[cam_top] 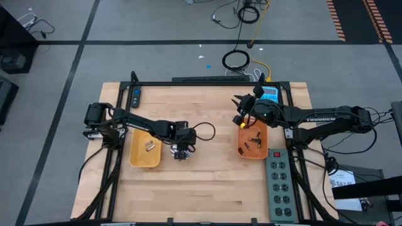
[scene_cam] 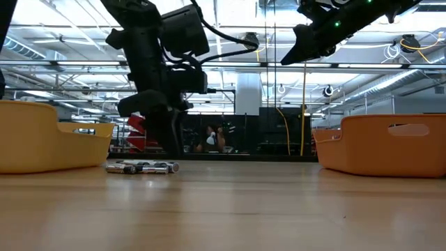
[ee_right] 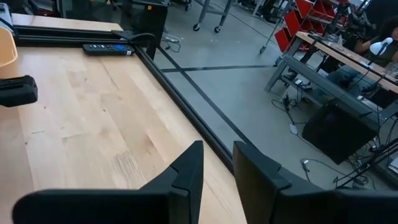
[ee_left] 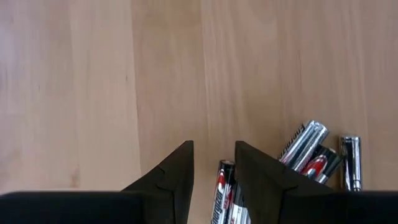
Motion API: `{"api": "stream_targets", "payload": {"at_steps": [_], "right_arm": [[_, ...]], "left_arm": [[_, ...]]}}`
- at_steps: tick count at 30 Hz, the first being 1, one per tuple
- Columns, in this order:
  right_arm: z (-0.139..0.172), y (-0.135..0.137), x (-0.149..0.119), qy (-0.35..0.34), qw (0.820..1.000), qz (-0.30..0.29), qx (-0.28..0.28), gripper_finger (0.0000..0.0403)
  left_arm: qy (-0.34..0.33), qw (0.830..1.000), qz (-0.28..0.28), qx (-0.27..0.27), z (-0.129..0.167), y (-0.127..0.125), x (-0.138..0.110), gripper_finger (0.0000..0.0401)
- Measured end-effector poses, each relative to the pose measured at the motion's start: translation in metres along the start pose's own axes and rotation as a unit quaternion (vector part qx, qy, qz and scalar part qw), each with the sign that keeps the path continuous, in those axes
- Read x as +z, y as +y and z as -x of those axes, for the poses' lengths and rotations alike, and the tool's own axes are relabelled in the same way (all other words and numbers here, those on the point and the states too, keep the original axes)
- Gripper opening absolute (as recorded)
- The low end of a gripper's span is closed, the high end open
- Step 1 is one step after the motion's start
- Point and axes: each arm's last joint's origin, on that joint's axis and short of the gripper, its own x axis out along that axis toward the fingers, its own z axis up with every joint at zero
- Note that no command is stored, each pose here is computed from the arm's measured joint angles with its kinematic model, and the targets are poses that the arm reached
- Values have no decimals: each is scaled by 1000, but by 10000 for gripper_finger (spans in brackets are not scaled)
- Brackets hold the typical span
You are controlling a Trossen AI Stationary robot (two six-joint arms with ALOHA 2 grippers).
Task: Sort batteries
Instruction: Put the silver battery into the yellow bin
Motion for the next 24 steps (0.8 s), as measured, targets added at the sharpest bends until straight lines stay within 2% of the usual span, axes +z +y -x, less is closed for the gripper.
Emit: {"api": "stream_targets", "payload": {"at_steps": [12, 24], "right_arm": [[0, 0, 0, 1, 1000, 0, 0, 80], [0, 0, 0, 1, 1000, -2, 0, 80]], "left_arm": [[-14, 1000, 8, -18, -9, -3, -8, 125], [-1, 1000, 17, -15, -13, -2, -18, 125]]}}
